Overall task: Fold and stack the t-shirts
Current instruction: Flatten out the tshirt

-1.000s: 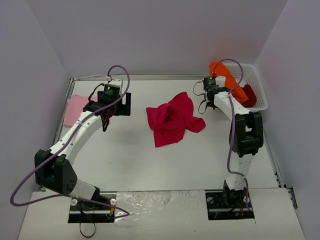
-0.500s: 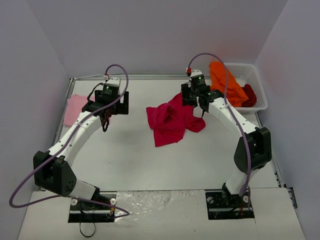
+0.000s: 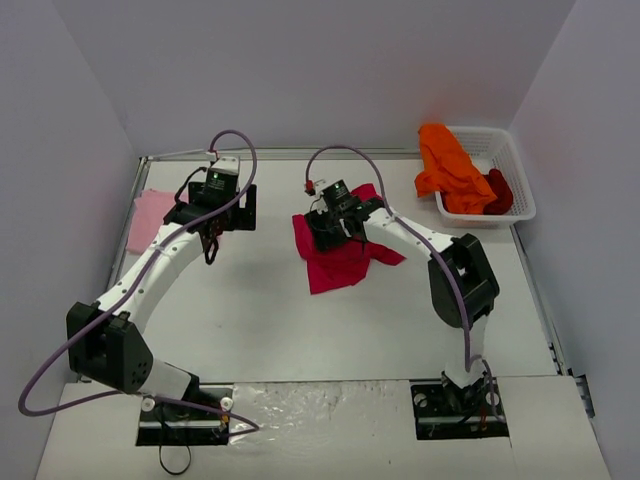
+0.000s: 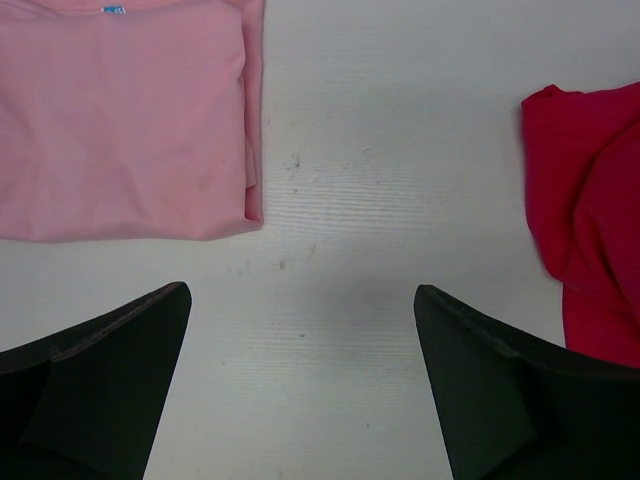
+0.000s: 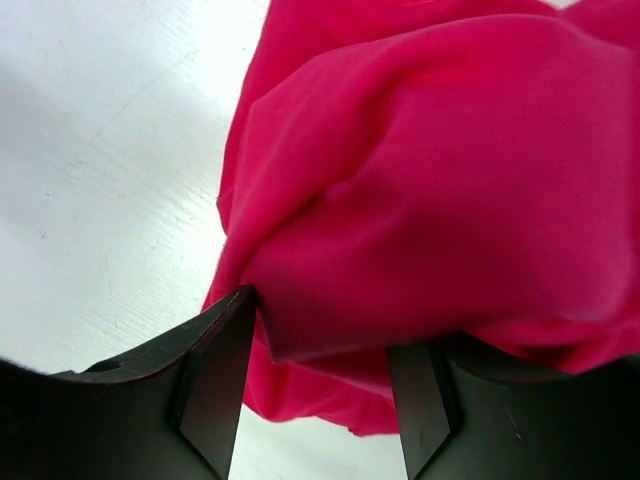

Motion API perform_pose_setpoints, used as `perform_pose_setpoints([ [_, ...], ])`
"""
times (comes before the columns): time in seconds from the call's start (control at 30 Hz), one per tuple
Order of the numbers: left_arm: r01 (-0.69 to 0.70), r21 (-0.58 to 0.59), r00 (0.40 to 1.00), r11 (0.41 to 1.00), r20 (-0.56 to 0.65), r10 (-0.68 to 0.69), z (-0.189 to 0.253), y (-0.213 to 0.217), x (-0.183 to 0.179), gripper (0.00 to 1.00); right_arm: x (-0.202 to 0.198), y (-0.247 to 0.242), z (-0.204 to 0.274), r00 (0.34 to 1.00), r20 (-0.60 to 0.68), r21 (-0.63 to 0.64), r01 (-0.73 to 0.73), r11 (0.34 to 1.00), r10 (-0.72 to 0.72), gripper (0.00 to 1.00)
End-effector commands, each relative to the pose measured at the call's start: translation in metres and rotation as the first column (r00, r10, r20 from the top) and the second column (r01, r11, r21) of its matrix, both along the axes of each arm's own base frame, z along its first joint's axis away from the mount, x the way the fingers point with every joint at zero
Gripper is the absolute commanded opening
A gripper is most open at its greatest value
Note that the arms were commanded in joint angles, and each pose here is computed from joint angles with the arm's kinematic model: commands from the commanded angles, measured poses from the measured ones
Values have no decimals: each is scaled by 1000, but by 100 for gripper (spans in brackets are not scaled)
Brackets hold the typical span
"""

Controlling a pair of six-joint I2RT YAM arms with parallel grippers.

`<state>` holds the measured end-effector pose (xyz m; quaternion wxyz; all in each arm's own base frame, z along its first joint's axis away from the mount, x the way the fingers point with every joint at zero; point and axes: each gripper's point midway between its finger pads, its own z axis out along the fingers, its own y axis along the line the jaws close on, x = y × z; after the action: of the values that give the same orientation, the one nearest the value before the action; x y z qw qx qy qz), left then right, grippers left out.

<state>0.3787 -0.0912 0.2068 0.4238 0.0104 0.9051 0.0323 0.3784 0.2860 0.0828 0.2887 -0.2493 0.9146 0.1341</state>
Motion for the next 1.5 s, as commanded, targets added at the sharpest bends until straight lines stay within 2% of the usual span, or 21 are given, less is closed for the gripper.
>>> perform_pose_setpoints([
  [0.0,-20,-6,998,1000,53,20,23,4,1,94,3,21,9,998,22,21,-52,998,51,49],
  [0.03,-20,-5,998,1000,51,20,23,4,1,95,2,23,1,998,8,11,-56,998,56,49],
  [0.07,-19,-5,999,1000,51,19,23,3,1,94,3,26,-1,998,7,10,-61,998,61,44],
  [0.13,-19,-5,999,1000,48,19,22,3,1,94,1,31,-7,998,4,-5,-62,998,62,9],
  [0.17,-20,-6,999,1000,48,20,22,3,2,94,1,33,-6,998,9,-8,-60,998,60,0],
  [0.3,-14,-10,999,1000,49,15,22,2,3,94,-7,50,26,993,78,6,-89,996,88,0],
  [0.43,-10,-17,998,1000,57,10,24,1,3,96,-28,74,115,968,224,63,-131,989,114,0],
  [0.57,-13,-23,997,1000,73,15,29,1,1,100,-33,58,203,924,381,150,-64,987,2,0],
  [0.6,-12,-25,997,1000,76,14,29,1,1,98,-37,47,229,905,423,181,-47,982,-35,0],
  [0.67,-4,-34,997,999,79,6,30,0,0,86,-31,22,249,872,473,186,39,982,-124,0],
  [0.7,1,-39,997,999,83,2,31,-1,0,84,-34,10,260,857,493,195,58,979,-149,0],
  [0.8,11,-54,996,998,92,-6,34,-4,0,84,-19,-36,267,810,522,190,192,963,-265,0],
  [0.93,18,-61,996,998,93,-12,34,-6,0,84,2,-86,237,801,478,163,321,933,-359,0],
  [1.07,27,-67,996,997,87,-21,33,-8,-1,89,14,-108,179,832,410,56,386,921,-374,0],
  [1.2,35,-69,997,997,68,-30,27,-10,0,89,22,-114,126,852,358,-57,429,901,-382,0],
  [1.23,37,-69,997,997,63,-33,26,-11,0,90,23,-115,119,851,353,-75,439,895,-388,27],
  [1.27,38,-69,998,997,60,-34,26,-12,0,91,24,-117,114,849,349,-87,450,889,-396,38],
  [1.3,38,-69,998,997,60,-34,26,-11,0,93,25,-117,109,847,345,-96,461,882,-405,42],
  [1.33,42,-66,997,997,60,-38,26,-12,0,95,25,-117,110,842,343,-86,470,878,-417,54],
  [1.4,42,-68,998,997,58,-38,25,-12,0,96,27,-115,115,841,345,-67,465,883,-417,62],
  [1.47,48,-72,997,996,57,-44,25,-14,0,96,27,-114,119,842,350,-63,459,886,-411,61],
])
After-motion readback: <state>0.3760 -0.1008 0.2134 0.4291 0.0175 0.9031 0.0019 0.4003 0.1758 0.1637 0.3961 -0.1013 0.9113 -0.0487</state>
